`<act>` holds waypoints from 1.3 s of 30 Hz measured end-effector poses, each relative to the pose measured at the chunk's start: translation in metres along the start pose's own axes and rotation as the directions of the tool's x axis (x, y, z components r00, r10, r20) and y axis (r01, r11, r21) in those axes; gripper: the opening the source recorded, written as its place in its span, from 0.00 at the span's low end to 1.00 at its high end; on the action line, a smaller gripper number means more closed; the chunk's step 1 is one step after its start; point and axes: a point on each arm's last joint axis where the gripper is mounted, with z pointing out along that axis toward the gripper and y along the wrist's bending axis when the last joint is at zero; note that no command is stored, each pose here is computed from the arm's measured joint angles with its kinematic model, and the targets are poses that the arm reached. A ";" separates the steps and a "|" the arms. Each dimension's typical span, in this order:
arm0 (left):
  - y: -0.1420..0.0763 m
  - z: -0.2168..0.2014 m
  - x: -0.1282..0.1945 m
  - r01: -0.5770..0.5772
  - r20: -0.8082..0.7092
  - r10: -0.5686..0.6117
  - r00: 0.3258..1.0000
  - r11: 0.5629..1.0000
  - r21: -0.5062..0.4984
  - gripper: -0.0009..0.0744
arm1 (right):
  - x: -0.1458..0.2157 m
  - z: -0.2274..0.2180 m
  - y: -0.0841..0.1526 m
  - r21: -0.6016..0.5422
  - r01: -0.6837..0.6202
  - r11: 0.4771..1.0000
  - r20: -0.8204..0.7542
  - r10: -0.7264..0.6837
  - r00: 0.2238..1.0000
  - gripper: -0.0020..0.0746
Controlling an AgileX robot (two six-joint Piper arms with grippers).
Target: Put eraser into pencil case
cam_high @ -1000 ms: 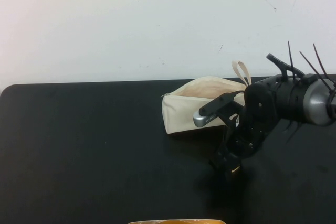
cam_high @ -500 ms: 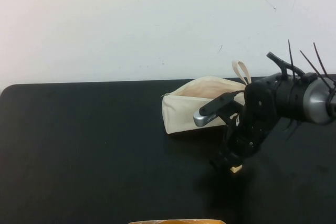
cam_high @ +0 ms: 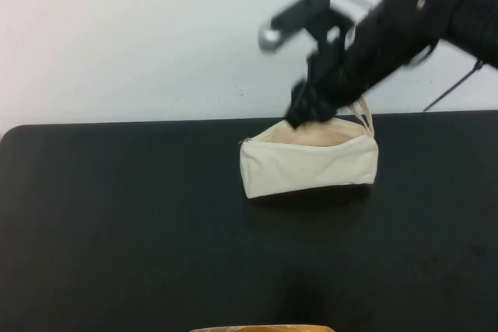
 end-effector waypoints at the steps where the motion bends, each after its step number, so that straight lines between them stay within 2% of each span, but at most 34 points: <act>1: 0.000 0.000 0.000 0.000 0.000 0.000 1.000 1.000 0.000 0.01 | -0.005 -0.004 -0.002 0.027 0.012 1.000 0.031 -0.013 0.999 0.30; 4: 0.000 0.000 0.000 0.000 0.000 0.000 1.000 1.000 0.000 0.01 | -0.010 0.002 -0.010 0.097 0.019 0.995 0.080 -0.027 0.996 0.30; 8: 0.000 0.000 0.000 0.000 0.000 0.000 1.000 1.000 0.000 0.01 | -0.003 0.037 -0.018 0.122 -0.003 0.993 0.040 -0.002 0.999 0.31; 14: 0.000 0.000 0.000 0.000 0.000 0.000 1.000 1.000 0.000 0.01 | 0.008 0.066 -0.026 0.167 0.012 0.986 -0.036 -0.006 0.999 0.54; 17: 0.000 0.000 0.000 0.000 0.000 0.000 1.000 1.000 0.000 0.01 | 0.003 0.059 -0.028 0.191 0.032 0.981 -0.033 -0.027 0.999 0.56; 19: 0.000 0.000 0.000 0.000 0.000 0.000 1.000 1.000 0.000 0.01 | -0.003 0.052 -0.029 0.197 0.034 0.980 -0.027 -0.029 0.999 0.54; 22: 0.000 0.000 0.000 0.000 0.000 0.000 1.000 1.000 0.000 0.01 | -0.018 0.030 -0.030 0.211 0.032 0.977 0.002 -0.033 0.999 0.44; 29: 0.000 0.000 0.000 -0.002 0.000 0.002 1.000 1.000 0.000 0.01 | -0.052 -0.048 -0.027 0.264 0.021 0.964 0.147 -0.062 0.987 0.09; 35: 0.000 0.000 0.000 -0.002 0.000 0.002 1.000 1.000 0.000 0.01 | -0.063 -0.129 -0.018 0.336 0.028 0.941 0.278 -0.128 0.952 0.03; 39: 0.000 0.000 0.000 -0.002 0.000 0.002 1.000 1.000 0.000 0.01 | -0.054 -0.183 -0.008 0.382 0.060 0.922 0.289 -0.182 0.940 0.03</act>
